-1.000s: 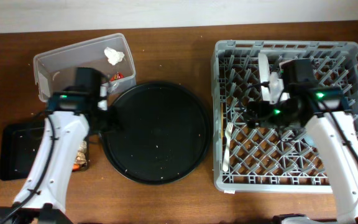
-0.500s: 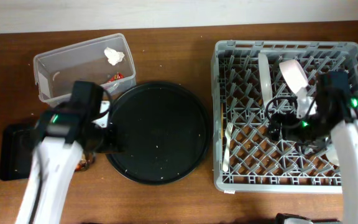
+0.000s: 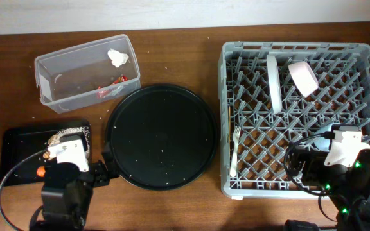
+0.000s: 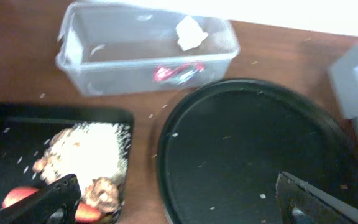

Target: Sort waste into correct bins and load items into the dishwasher rack

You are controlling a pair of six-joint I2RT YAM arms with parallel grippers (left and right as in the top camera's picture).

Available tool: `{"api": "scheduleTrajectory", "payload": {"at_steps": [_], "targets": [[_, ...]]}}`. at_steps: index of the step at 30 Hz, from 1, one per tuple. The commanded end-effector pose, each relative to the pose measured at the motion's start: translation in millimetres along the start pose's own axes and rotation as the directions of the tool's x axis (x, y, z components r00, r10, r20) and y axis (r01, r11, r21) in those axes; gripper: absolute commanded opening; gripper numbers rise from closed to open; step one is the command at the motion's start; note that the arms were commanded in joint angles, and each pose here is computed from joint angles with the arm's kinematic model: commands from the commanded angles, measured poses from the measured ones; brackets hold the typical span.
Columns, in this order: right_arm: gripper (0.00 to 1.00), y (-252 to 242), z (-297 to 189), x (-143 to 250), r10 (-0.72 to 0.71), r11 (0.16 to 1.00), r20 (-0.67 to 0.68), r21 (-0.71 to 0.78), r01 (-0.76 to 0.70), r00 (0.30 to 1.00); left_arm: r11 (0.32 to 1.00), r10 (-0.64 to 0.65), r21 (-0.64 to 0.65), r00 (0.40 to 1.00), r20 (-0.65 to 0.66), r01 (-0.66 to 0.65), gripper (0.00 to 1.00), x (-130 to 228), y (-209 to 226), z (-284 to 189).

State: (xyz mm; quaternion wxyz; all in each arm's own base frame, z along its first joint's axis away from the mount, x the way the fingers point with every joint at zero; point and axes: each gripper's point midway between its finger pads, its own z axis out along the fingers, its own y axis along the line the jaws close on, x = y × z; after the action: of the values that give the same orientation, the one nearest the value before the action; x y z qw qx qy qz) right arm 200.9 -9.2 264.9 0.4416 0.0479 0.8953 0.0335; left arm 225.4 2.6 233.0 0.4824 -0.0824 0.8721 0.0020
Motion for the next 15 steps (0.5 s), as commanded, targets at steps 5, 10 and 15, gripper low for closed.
{"api": "scheduleTrajectory", "payload": {"at_steps": [5,10,15], "targets": [[0.98,-5.4,4.4,5.5,0.005,1.000,-0.019,0.026,-0.004,1.000,0.994,-0.029,-0.101,1.000,0.007,0.030,0.99,-0.4,16.7,3.6],[0.98,-5.4,4.4,5.5,0.005,1.000,-0.019,0.026,-0.004,1.000,0.994,-0.029,-0.101,1.000,0.007,0.030,0.99,-0.4,16.7,3.6],[0.98,16.6,5.2,7.9,-0.063,0.996,-0.029,-0.062,0.061,0.998,0.994,-0.029,-0.101,1.000,0.007,0.029,0.99,-0.4,16.7,3.6]]}}
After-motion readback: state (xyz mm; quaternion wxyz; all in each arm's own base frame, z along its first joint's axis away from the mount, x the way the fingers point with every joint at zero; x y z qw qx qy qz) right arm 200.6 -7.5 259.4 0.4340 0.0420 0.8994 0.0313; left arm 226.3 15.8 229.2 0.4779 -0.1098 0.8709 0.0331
